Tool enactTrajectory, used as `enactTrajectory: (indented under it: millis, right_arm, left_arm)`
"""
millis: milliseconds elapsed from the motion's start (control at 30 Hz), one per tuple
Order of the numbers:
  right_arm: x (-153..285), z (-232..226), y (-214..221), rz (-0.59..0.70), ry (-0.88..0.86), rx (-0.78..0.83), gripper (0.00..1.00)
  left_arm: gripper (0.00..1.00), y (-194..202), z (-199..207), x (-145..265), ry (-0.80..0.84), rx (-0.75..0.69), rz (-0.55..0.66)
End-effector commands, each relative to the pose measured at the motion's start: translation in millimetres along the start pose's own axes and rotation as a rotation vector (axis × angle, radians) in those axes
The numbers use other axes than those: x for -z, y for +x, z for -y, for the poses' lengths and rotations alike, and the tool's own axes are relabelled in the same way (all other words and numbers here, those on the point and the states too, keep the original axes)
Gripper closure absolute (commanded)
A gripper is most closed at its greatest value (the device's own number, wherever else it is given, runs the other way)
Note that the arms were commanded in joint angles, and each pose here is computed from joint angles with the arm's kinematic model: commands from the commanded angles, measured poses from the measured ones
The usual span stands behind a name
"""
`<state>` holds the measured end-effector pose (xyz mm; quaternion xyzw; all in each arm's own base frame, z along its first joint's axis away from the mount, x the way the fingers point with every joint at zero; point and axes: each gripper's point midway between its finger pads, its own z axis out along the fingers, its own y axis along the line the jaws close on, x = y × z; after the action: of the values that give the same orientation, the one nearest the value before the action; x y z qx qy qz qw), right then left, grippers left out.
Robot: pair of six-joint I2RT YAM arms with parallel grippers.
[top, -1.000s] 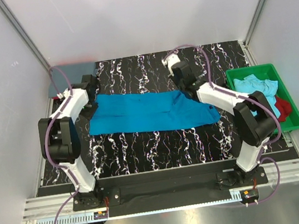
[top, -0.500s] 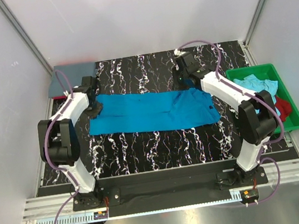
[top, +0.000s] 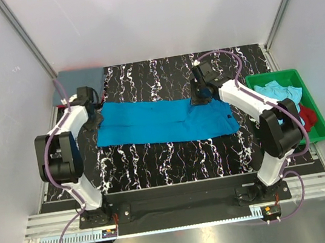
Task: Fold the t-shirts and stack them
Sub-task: Fold the tshirt
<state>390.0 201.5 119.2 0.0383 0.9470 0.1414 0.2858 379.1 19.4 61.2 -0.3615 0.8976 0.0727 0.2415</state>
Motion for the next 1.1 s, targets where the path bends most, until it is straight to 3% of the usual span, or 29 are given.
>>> enactTrajectory:
  millis: [0,200,433,633,733,767,800,867,967,1067]
  right_arm:
    - [23.1,-9.5,-18.1,0.074,-0.028,-0.016,0.73]
    - [25.5,-9.0,-21.7,0.092,-0.030,0.012,0.73]
    - [26.3,-9.8,-23.8,0.102,-0.040,0.031,0.72]
    - [26.1,-12.7,-26.0,0.106,-0.049,0.034,0.73]
    - [26.3,-12.4,-27.3,0.111,-0.046,0.035,0.73]
    - [26.3,-12.5,-27.3,0.111,-0.046,0.034,0.73]
    - [26.8,-12.4,-27.2,0.111,-0.046,0.035,0.73]
    - [27.6,-12.8,-28.1,0.116,-0.047,0.030,0.72]
    - [28.4,-13.0,-28.9,0.120,-0.048,0.027,0.73]
    - [29.6,-14.5,-30.7,0.127,-0.054,0.024,0.72]
  left_arm:
    - [0.60,-26.9,-6.2,-0.7,0.066,0.066,0.035]
    - [0.62,-22.9,-0.3,-11.3,0.098,0.042,-0.011]
    - [0.76,-18.4,3.4,-18.3,0.140,-0.057,-0.035]
    - [0.72,-11.7,1.4,-20.9,0.182,-0.141,-0.042]
    - [0.79,-20.9,-14.3,-17.4,0.076,-0.032,-0.032]
    - [0.83,-29.4,-32.1,-18.2,-0.059,0.114,0.009]
    - [0.87,-13.2,-53.1,-9.9,-0.178,0.157,-0.053]
    - [0.82,-11.1,-61.4,0.7,-0.309,0.337,-0.087]
    - [0.71,2.5,-39.9,9.9,-0.261,0.356,-0.199]
    - [0.62,11.2,-33.1,10.7,-0.243,0.450,-0.218]
